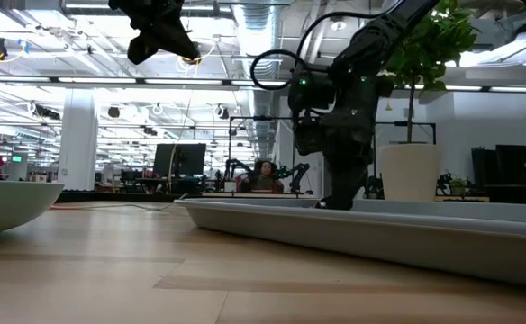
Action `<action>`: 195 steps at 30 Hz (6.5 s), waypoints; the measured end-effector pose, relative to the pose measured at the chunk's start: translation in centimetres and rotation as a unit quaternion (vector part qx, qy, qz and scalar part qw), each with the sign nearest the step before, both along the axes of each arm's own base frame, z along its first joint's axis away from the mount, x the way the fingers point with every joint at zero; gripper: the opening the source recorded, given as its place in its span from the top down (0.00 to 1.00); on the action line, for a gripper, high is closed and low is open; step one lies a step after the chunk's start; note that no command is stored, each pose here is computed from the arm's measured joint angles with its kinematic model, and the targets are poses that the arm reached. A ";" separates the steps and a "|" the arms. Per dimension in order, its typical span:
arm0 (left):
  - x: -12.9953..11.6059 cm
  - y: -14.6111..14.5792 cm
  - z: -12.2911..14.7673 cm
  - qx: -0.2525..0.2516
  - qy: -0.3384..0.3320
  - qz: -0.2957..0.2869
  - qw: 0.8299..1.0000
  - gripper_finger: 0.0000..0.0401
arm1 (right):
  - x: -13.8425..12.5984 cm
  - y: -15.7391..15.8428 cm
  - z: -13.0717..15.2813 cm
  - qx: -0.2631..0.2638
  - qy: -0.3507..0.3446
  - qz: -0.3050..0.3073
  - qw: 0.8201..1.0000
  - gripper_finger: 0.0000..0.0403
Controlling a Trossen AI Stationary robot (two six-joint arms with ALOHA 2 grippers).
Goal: Pick and place plate/cup/fork/spoon on tray
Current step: Put the orange spoon on the blue tray, then put the orange fork on the blue tray to the right of the orange spoon
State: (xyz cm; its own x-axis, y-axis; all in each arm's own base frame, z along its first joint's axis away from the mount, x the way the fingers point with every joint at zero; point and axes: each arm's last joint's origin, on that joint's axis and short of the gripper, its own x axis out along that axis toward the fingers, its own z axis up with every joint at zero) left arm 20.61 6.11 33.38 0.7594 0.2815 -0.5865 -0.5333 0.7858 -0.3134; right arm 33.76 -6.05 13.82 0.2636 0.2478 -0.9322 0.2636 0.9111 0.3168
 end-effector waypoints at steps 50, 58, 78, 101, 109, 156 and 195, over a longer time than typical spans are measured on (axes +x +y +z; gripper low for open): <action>0.1 0.2 -0.2 0.012 0.008 0.026 1.000 0.99 | 2.8 0.6 0.3 -0.028 0.019 0.205 0.978 0.93; 0.1 0.2 -0.2 0.013 0.009 0.026 1.000 0.99 | 2.6 0.4 0.4 -0.030 0.023 0.202 0.979 0.86; 0.1 0.2 -0.2 0.015 0.009 0.025 1.000 0.99 | 3.6 0.0 2.6 -0.059 0.028 0.198 0.978 0.59; 0.0 0.2 -0.2 0.026 0.018 0.015 0.999 0.99 | 8.0 5.0 3.7 -0.152 -0.142 0.181 0.961 0.76; -0.2 0.2 -0.4 0.027 0.030 0.019 0.999 0.99 | 8.4 6.0 2.6 -0.145 -0.150 0.169 0.963 0.92; -0.2 0.2 -0.5 0.025 0.036 0.023 0.999 0.99 | 8.9 9.1 0.4 -0.121 -0.140 0.194 0.963 0.98; -1.8 -0.1 -6.4 -0.026 0.168 0.076 0.983 0.71 | 6.5 4.5 9.2 -0.117 -0.208 0.097 0.966 0.62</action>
